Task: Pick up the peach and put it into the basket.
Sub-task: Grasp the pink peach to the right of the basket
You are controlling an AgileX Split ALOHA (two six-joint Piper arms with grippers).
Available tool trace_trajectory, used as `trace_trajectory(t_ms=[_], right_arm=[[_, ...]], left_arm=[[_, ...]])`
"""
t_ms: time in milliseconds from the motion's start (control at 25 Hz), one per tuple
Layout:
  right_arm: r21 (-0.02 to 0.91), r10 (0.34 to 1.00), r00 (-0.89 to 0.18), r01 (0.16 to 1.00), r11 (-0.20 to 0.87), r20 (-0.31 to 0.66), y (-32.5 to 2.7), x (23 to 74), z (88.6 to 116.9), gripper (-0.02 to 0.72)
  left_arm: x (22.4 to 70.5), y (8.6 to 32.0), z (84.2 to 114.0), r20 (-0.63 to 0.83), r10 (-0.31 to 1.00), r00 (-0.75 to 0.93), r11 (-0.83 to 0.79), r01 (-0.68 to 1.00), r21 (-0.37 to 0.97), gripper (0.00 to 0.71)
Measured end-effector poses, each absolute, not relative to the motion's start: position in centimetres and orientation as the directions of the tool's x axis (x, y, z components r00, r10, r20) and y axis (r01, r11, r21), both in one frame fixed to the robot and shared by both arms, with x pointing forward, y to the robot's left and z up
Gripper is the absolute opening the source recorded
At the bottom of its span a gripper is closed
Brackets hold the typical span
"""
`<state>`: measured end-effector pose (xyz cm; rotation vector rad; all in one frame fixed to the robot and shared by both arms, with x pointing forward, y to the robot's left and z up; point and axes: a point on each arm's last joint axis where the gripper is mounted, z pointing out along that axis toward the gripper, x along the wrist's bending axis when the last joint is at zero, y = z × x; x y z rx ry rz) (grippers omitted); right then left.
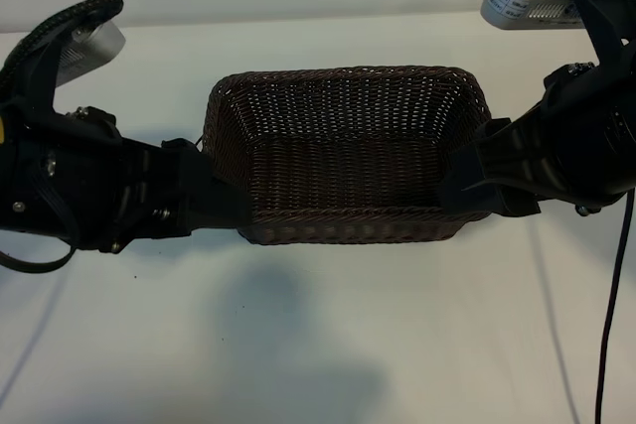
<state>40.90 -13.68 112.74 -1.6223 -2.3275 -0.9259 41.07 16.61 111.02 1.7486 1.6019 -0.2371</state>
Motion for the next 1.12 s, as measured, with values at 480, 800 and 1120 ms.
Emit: trace_trajectory(t_ms=[480,800,1120], right_arm=[[0.396,0.794,-0.4,0.891,0.221,0.457,-13.68,40.9,112.74,0.516],[0.396,0.794,-0.4,0.891,0.221,0.457,-13.68,40.9,112.74,0.516],[0.443,0.788,-0.403,0.877,0.187,0.465,-13.5,41.35,113.01,0.516]], left_arm=[[41.07,16.61,111.02,-0.588,0.783,0.203,0.054,0.92,0.389,0.553],[41.06,16.61,111.02,-0.587,0.783,0.207,0.05,0.919,0.391,0.553],[41.05,16.61,111.02,-0.586,0.783,0.207,0.049,0.919,0.39,0.553]])
